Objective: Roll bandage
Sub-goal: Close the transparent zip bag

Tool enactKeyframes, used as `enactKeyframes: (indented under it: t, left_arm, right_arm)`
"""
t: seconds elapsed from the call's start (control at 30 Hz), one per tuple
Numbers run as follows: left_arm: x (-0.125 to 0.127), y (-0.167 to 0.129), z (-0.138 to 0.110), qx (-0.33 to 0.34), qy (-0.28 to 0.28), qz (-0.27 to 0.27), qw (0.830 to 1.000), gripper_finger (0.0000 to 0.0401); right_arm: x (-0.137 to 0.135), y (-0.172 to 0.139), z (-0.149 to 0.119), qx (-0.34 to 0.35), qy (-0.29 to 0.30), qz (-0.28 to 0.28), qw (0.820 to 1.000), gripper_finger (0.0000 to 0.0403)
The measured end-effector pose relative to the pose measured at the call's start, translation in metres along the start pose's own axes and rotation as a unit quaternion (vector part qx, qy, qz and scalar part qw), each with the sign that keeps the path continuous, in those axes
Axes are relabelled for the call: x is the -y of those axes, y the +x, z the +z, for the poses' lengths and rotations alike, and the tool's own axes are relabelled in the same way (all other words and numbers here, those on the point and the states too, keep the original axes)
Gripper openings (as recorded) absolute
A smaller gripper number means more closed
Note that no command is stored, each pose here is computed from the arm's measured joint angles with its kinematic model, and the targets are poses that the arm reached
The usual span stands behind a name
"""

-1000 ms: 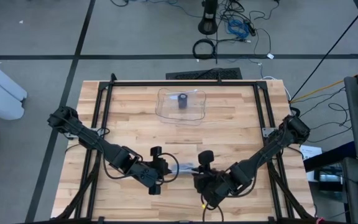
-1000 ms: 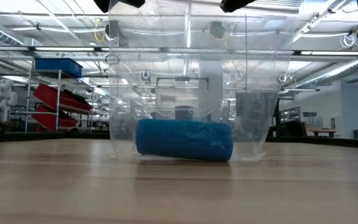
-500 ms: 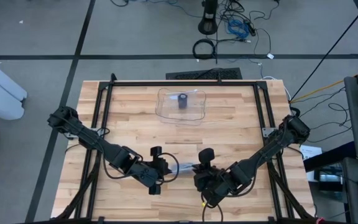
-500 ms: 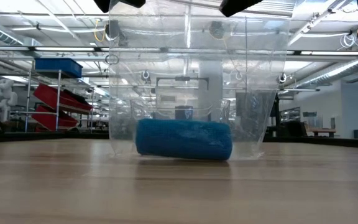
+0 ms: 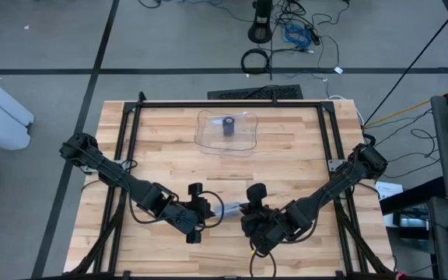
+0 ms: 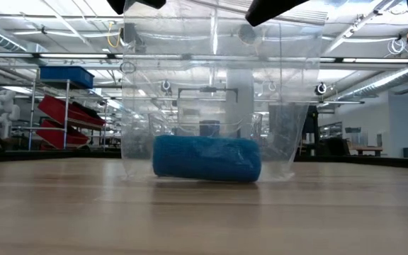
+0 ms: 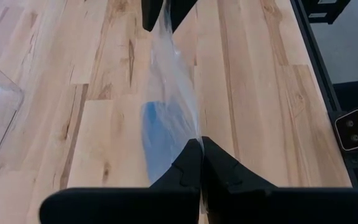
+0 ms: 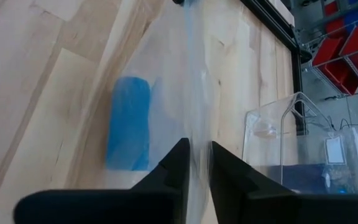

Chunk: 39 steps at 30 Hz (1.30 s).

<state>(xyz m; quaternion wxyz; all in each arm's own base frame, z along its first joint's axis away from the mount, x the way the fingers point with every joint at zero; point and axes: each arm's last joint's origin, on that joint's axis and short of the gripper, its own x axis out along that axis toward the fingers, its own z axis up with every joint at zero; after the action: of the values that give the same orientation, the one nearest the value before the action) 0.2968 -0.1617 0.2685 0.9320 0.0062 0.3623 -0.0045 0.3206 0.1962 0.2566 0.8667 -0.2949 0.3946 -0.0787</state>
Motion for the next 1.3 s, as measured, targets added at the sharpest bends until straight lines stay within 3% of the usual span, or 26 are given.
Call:
enactKeyframes:
  t: [0.17, 0.67, 0.83, 1.13, 1.3]
  left_arm:
    - [0.0, 0.0, 0.0, 0.0, 0.0, 0.0, 1.0, 0.0]
    - [0.0, 0.0, 0.0, 0.0, 0.0, 0.0, 1.0, 0.0]
    - [0.0, 0.0, 0.0, 0.001, -0.001, -0.001, 1.0, 0.0]
    - [0.0, 0.0, 0.0, 0.001, -0.002, -0.001, 1.0, 0.0]
    - [0.0, 0.0, 0.0, 0.001, -0.002, -0.001, 1.0, 0.0]
  right_arm:
    - [0.001, 0.002, 0.0, -0.002, -0.001, 0.001, 1.0, 0.0005]
    - [0.002, 0.004, 0.001, -0.003, 0.037, 0.025, 0.999, 0.0001]
    - [0.003, 0.005, 0.003, 0.006, 0.045, 0.025, 0.999, 0.0027]
    - [0.011, 0.012, 0.005, 0.007, 0.051, 0.016, 0.999, 0.0119]
    - [0.014, 0.015, 0.006, 0.008, 0.045, 0.013, 0.999, 0.0097]
